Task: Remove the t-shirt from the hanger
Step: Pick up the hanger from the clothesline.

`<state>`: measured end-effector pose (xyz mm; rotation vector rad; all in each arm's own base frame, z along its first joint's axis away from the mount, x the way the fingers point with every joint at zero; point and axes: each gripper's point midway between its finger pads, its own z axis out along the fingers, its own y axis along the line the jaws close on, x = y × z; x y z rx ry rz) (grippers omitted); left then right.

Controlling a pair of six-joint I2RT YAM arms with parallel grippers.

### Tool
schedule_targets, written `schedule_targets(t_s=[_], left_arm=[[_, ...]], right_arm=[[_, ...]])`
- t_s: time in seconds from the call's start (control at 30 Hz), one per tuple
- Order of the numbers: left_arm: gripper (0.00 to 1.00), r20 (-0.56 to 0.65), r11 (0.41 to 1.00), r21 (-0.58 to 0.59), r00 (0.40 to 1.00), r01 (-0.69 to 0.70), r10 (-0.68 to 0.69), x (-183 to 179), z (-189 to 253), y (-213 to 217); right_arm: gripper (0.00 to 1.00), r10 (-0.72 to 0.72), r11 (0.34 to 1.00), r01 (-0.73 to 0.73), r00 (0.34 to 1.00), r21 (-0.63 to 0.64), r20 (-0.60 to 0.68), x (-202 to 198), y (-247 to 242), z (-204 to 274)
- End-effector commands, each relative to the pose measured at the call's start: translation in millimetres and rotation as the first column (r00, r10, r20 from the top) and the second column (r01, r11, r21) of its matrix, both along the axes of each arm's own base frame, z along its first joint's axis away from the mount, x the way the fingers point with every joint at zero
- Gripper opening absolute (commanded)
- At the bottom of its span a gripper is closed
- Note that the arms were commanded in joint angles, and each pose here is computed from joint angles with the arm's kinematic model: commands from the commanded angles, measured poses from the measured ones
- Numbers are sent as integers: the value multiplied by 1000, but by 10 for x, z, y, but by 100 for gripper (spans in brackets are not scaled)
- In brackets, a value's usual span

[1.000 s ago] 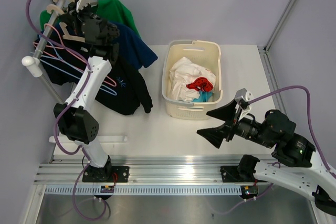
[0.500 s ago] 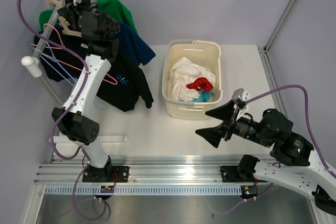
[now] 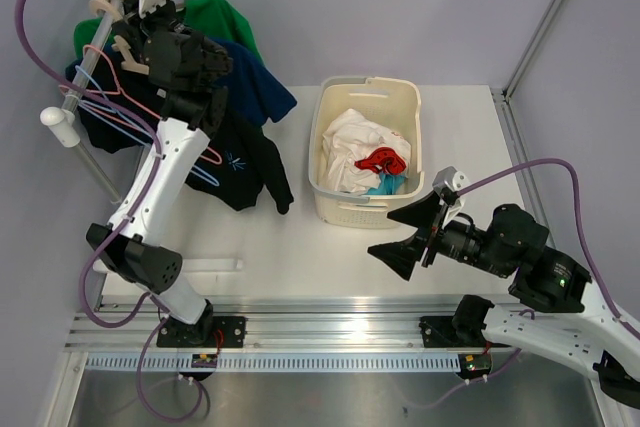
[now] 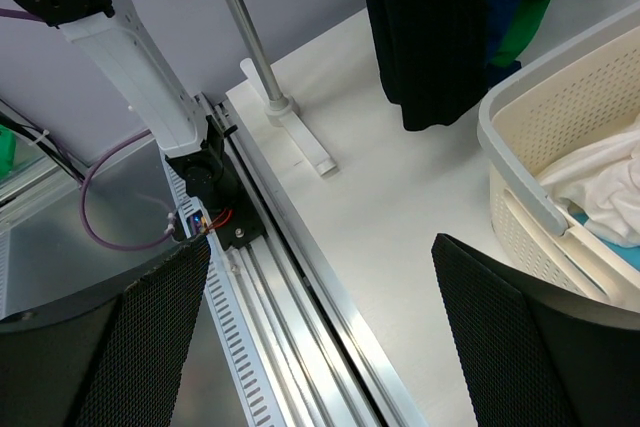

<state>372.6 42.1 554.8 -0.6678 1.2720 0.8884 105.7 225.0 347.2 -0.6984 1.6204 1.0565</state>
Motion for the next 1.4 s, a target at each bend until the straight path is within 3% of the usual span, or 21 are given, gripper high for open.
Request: schedule_targets(t_s=[0.0,0.47,0.67,0.9,1.0,1.2,1.37], left_arm=[[0,69,999,-44,997,24,-21,-204,106,-19],[0,4,977,-89,981,195,-196,-366,-245,-683],[0,-1,964,-107,969,245,-246,-509,-258,-811],[0,2,955,-127,963,267,-269,-583,-328,-845],[0,6,951,-131,960,280,-281,-593,-328,-885],[0,8,943,-143,953,301,-303,-610,-356,-986],[0,18,935,-153,947,320,-321,-648,-351,-1034]], right_arm=[[100,8,1000,-9,999,28,38,-25,-19,142],[98,-109,994,109,990,10,94,328,110,374],[96,-98,995,101,964,2,249,623,507,738],[86,-10,999,-1,942,33,334,841,1177,1161],[85,40,998,-52,918,20,395,811,1453,1194],[86,2,1000,4,902,-14,432,1019,1844,1150],[81,-42,997,64,898,-36,437,1277,2101,987]])
